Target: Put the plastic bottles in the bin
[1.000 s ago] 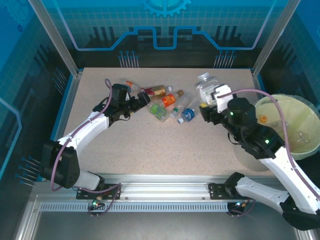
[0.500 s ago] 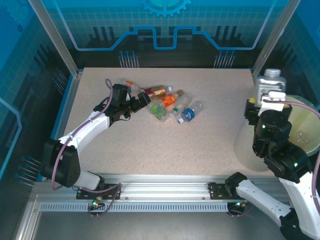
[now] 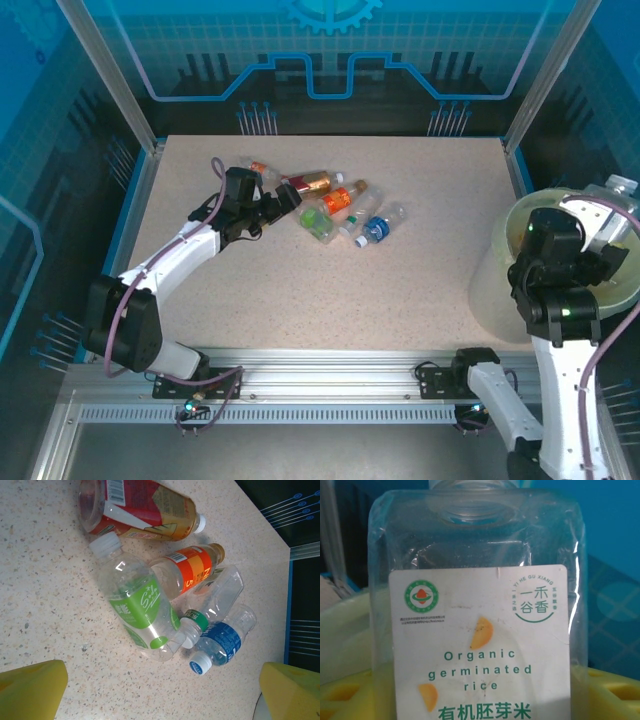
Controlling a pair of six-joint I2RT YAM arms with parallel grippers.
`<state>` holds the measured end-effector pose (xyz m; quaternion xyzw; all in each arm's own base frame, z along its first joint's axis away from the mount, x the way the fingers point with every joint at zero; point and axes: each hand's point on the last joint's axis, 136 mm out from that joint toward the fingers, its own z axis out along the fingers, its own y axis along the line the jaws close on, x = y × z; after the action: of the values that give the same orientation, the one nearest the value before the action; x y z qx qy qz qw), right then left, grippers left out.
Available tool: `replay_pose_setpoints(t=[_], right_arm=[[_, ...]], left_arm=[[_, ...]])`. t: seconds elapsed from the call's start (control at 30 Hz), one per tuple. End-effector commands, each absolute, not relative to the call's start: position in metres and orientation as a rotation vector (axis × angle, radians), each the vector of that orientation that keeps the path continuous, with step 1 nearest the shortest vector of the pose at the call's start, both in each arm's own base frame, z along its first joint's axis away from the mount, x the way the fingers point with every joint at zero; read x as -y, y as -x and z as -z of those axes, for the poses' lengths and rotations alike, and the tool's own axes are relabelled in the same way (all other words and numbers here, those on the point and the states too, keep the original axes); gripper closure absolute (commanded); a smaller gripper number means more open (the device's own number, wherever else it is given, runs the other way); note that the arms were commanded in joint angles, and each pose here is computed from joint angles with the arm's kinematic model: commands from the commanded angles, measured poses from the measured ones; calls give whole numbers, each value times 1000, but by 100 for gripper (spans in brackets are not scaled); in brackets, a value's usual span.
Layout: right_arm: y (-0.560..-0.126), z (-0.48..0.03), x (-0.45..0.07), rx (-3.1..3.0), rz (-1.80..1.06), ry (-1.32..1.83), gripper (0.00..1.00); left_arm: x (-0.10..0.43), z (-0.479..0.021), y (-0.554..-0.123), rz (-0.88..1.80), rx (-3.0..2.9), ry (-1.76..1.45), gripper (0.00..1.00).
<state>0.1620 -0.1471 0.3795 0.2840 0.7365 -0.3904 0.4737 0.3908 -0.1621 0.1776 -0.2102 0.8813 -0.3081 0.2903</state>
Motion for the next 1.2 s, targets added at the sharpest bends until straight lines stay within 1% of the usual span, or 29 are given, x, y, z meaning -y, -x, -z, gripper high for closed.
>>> replay_pose_setpoints(t=[0.0, 0.07, 0.2, 0.3, 0.33, 0.4, 0.57, 0.67, 0.7, 0.93, 1.17], right_arm=[[-158, -364, 158, -1825, 894, -811, 50], [-153, -357, 166, -1841, 917, -862, 48], [-144, -341, 180, -1882, 926, -958, 38], [-135, -331, 190, -1878, 906, -1052, 27], [-130, -328, 194, -1866, 891, -1097, 26], [-133, -323, 195, -1859, 828, -1129, 24], [-139, -318, 194, -1882, 766, -1157, 7], [-144, -327, 189, -1871, 715, -1130, 2], [-144, -329, 188, -1871, 707, -1125, 0], [-136, -341, 186, -1841, 722, -1131, 0], [-143, -343, 179, -1850, 659, -1096, 0]], left_arm=[[163, -191, -396, 824, -2339, 533, 1], [163, -190, -396, 819, -2341, 534, 1], [162, -188, -395, 813, -2349, 538, 1], [164, -187, -395, 812, -2369, 539, 1], [164, -186, -395, 812, -2374, 536, 1], [164, -185, -395, 812, -2377, 541, 1], [162, -183, -393, 803, -2376, 539, 1], [160, -182, -393, 791, -2373, 541, 1], [160, -182, -393, 790, -2373, 541, 1], [160, -181, -393, 784, -2372, 536, 1], [160, -178, -393, 782, -2378, 546, 1]])
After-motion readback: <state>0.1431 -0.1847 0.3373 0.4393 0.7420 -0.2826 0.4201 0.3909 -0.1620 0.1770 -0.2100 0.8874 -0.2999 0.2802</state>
